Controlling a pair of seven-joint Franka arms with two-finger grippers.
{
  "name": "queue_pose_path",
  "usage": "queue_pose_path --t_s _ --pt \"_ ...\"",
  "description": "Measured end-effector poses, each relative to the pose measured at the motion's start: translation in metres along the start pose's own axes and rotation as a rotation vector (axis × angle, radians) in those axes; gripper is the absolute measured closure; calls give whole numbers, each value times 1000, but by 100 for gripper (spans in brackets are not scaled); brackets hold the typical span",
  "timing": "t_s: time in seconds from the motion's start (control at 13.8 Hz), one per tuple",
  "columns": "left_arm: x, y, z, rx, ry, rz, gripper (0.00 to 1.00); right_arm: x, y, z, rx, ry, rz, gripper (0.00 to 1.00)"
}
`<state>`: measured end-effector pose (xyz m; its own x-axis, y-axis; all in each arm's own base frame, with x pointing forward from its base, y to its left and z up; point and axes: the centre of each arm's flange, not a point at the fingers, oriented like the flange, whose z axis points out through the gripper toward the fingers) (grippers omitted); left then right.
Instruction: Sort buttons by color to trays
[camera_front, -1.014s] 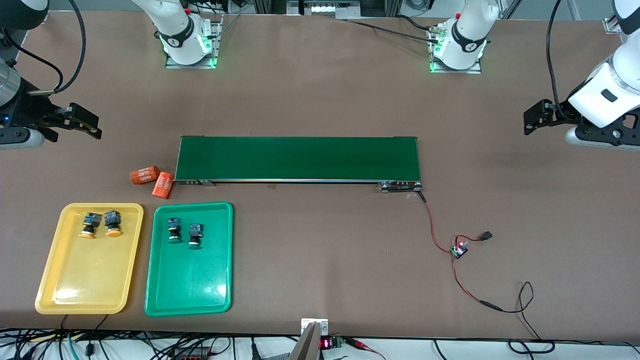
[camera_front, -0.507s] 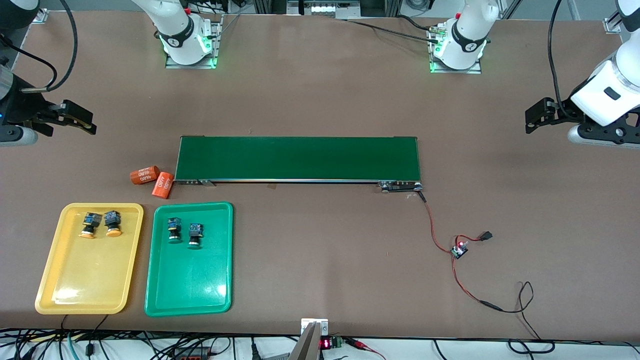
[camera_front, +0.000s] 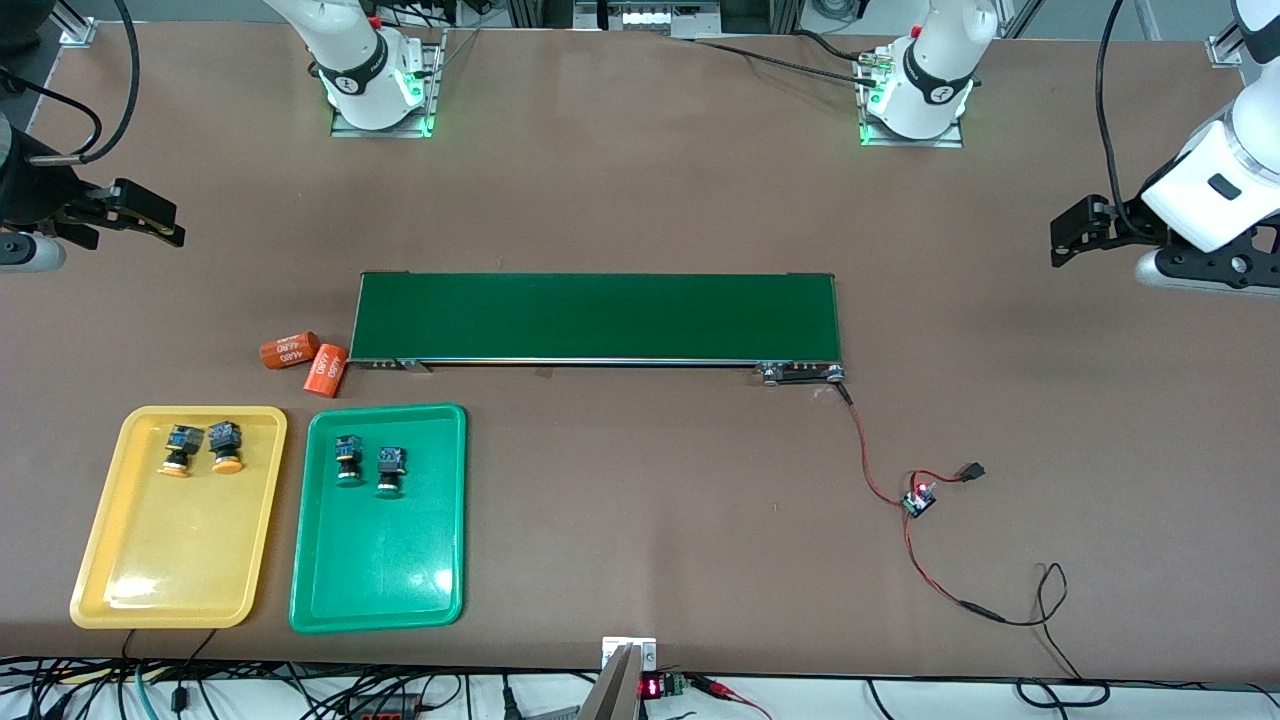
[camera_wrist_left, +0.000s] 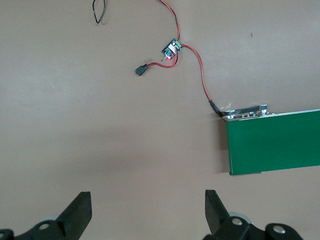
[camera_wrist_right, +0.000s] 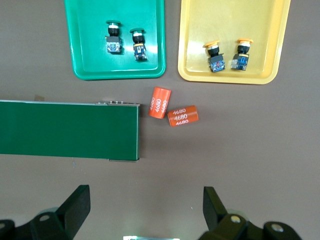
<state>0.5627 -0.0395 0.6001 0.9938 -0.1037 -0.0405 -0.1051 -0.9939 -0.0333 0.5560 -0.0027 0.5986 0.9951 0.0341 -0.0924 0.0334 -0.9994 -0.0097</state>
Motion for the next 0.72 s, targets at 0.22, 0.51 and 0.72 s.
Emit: queue_pose_path --t_s 0.22,0.51,0.72 --pt "0 1 -1 0 1 1 0 -1 0 0 0 -3 0 0" --pt "0 1 -1 0 2 1 0 -1 0 -2 0 -1 0 0" --pt "0 1 -1 0 2 1 0 -1 0 -2 0 0 0 0"
